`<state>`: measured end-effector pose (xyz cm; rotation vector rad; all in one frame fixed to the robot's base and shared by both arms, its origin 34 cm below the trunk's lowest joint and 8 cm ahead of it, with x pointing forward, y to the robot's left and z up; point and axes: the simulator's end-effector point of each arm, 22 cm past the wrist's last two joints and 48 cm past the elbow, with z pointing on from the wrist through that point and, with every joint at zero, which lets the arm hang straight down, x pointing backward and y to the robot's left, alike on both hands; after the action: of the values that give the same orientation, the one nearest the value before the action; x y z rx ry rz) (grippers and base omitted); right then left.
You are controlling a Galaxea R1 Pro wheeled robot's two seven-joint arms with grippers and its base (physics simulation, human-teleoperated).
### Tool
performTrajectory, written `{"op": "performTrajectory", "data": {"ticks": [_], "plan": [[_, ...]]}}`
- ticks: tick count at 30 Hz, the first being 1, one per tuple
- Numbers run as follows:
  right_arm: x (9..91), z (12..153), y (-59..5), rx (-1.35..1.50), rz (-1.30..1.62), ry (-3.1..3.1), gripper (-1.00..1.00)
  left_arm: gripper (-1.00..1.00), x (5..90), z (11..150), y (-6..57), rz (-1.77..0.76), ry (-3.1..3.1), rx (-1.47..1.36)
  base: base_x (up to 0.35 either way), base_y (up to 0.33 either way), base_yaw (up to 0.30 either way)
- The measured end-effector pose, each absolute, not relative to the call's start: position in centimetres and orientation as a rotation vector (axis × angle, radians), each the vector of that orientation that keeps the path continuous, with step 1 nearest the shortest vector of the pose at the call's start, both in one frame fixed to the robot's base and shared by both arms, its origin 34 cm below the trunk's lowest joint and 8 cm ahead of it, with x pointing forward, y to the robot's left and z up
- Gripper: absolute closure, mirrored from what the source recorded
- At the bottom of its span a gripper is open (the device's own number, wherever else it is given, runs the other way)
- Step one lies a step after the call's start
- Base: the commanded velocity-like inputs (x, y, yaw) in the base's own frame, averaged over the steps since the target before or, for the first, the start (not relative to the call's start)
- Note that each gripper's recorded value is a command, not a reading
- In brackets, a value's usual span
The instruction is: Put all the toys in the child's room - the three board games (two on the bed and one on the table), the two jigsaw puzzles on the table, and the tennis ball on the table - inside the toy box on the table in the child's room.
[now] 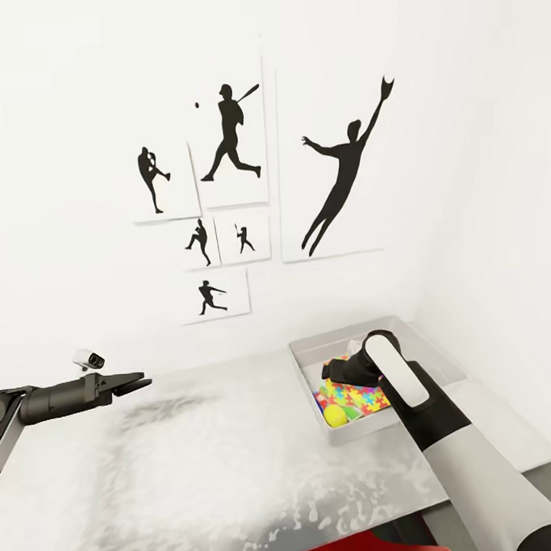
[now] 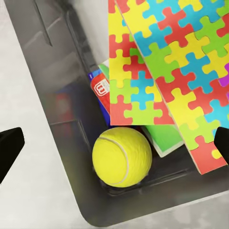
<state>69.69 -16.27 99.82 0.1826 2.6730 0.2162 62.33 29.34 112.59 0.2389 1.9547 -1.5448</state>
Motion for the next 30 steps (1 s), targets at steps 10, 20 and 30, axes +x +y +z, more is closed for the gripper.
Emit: {"op": "performTrajectory", "data": {"ticks": [10,20,30], "plan": [[69.2,103.2,-16.0,0.141,0.347,2.556,-1.0,-1.0,62.1,113.4,29.3,-1.539,1.943,0.25,0.0,0.0,0.0],[66.0,104.0,-16.4,0.226,0.718,2.436,-1.0,-1.0,61.9,114.2,29.4,-1.532,1.93,0.261,0.0,0.0,0.0],[63.7,108.2,-16.0,0.292,1.194,2.132,-1.0,-1.0,61.7,115.1,29.3,-1.526,1.916,0.273,0.0,0.0,0.0]]}}
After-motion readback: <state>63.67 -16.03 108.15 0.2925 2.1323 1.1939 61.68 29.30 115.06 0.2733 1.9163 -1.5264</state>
